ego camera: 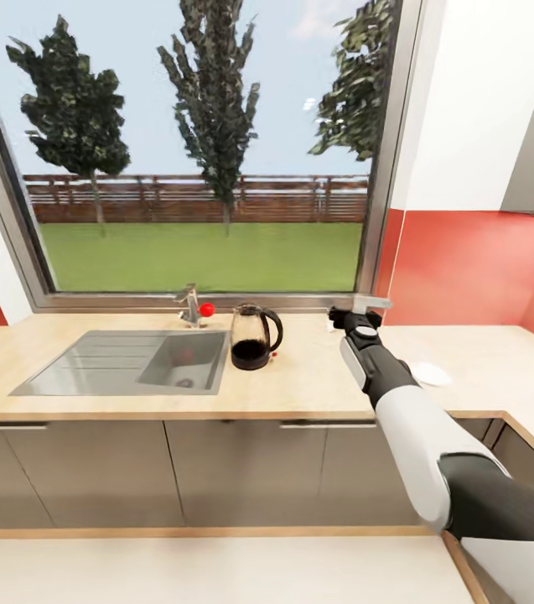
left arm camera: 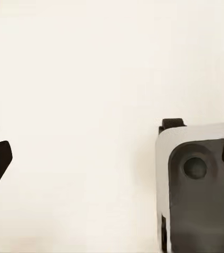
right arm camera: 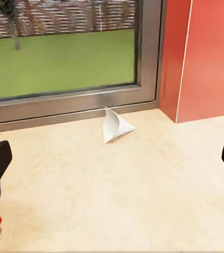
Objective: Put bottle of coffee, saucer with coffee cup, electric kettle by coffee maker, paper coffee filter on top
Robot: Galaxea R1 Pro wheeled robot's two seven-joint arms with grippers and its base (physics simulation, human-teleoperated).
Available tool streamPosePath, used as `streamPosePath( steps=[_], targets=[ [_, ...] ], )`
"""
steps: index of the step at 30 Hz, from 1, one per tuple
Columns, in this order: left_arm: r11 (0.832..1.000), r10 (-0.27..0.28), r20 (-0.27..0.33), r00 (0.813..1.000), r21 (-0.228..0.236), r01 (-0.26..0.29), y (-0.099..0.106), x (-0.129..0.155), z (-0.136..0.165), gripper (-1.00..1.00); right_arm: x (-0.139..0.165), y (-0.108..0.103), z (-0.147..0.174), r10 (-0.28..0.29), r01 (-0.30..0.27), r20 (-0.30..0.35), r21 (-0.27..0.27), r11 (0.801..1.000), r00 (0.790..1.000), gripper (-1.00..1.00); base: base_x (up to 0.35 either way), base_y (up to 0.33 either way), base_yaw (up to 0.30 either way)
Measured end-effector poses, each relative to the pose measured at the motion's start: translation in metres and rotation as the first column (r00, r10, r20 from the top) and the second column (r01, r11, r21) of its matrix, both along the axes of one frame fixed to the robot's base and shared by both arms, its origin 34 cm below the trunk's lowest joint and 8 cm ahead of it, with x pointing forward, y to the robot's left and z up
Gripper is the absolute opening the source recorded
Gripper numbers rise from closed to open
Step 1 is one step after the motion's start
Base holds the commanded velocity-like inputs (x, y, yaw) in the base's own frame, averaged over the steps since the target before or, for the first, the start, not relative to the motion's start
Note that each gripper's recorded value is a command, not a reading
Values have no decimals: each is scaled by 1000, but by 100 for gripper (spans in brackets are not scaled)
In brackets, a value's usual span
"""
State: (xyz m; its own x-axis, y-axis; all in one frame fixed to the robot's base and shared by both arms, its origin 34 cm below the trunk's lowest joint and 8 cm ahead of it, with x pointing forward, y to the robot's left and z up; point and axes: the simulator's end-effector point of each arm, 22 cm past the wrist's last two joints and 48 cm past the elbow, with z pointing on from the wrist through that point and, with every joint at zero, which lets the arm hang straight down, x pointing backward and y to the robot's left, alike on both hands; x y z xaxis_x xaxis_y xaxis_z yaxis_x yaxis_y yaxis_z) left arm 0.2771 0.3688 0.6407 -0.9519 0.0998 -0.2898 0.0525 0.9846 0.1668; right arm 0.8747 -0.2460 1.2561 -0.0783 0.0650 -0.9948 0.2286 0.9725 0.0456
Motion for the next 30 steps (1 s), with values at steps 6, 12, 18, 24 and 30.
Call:
streamPosePath(
  steps=[6,12,18,24,30],
  targets=[
    [1000,8,-105,994,9,-7,7,-74,-10,100,0,-6,-3,-6,6,-7,-6,1000,1000,100,337,0,0],
    [1000,18,-211,977,22,-13,11,-124,-13,100,0,-14,-6,-17,17,-11,-11,1000,1000,100,337,0,0],
    [999,28,-280,960,40,-18,16,-153,-13,100,-1,-16,-18,-18,17,-38,-14,1000,999,100,337,0,0],
    [999,28,-301,953,37,-18,12,-162,-14,100,-2,-16,-38,-17,16,-80,-19,1000,997,100,338,0,0],
    [999,35,-352,935,40,-23,11,-175,-13,100,-4,-14,-55,-13,10,-117,-24,1000,993,100,338,0,0]
  ],
)
